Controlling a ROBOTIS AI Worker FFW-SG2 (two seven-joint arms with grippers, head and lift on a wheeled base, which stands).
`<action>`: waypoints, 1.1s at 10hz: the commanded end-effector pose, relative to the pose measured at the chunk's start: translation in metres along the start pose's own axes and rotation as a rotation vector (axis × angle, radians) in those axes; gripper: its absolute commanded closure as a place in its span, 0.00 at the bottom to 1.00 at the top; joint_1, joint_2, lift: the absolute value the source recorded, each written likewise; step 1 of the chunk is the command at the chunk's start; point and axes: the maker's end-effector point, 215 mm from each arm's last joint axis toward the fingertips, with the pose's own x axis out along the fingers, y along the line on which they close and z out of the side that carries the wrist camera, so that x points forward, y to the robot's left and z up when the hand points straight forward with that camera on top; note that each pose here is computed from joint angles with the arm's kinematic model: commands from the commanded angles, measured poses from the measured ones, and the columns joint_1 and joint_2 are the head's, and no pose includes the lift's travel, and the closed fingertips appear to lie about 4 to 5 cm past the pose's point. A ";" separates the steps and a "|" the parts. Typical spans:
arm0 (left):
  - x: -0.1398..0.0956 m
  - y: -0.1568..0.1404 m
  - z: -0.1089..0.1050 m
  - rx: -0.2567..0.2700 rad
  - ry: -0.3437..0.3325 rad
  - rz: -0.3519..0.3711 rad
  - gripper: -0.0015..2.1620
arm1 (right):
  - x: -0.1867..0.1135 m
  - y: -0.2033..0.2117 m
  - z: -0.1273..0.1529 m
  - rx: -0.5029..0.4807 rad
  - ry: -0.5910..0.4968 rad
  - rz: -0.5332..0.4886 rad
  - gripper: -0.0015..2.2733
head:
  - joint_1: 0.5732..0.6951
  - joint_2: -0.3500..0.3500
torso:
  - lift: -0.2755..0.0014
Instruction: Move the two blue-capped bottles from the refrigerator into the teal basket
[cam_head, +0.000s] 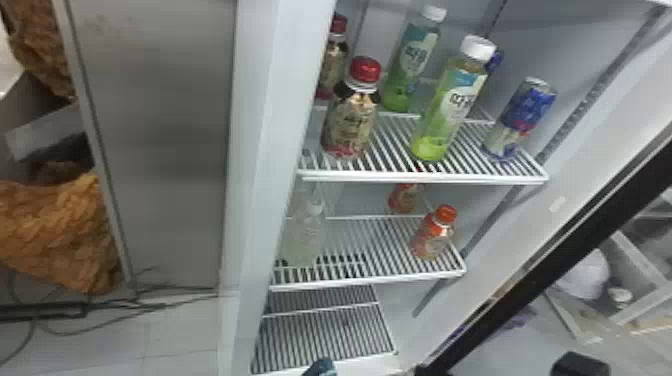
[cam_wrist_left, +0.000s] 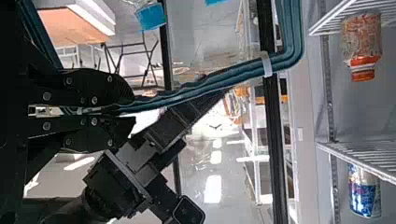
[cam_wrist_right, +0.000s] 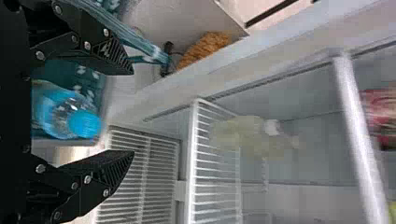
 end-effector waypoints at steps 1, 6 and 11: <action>-0.001 0.001 0.001 -0.002 -0.004 0.003 0.50 | 0.000 -0.015 0.032 -0.044 -0.127 -0.040 0.20 | 1.00 0.00 | 0.45; 0.000 0.001 0.003 -0.001 -0.009 0.001 0.50 | -0.001 -0.044 0.081 -0.114 -0.421 -0.127 0.20 | 1.00 0.00 | 0.45; 0.003 0.001 0.005 -0.004 -0.016 -0.003 0.50 | 0.005 -0.064 0.103 -0.196 -0.599 -0.208 0.20 | 1.00 0.00 | 0.45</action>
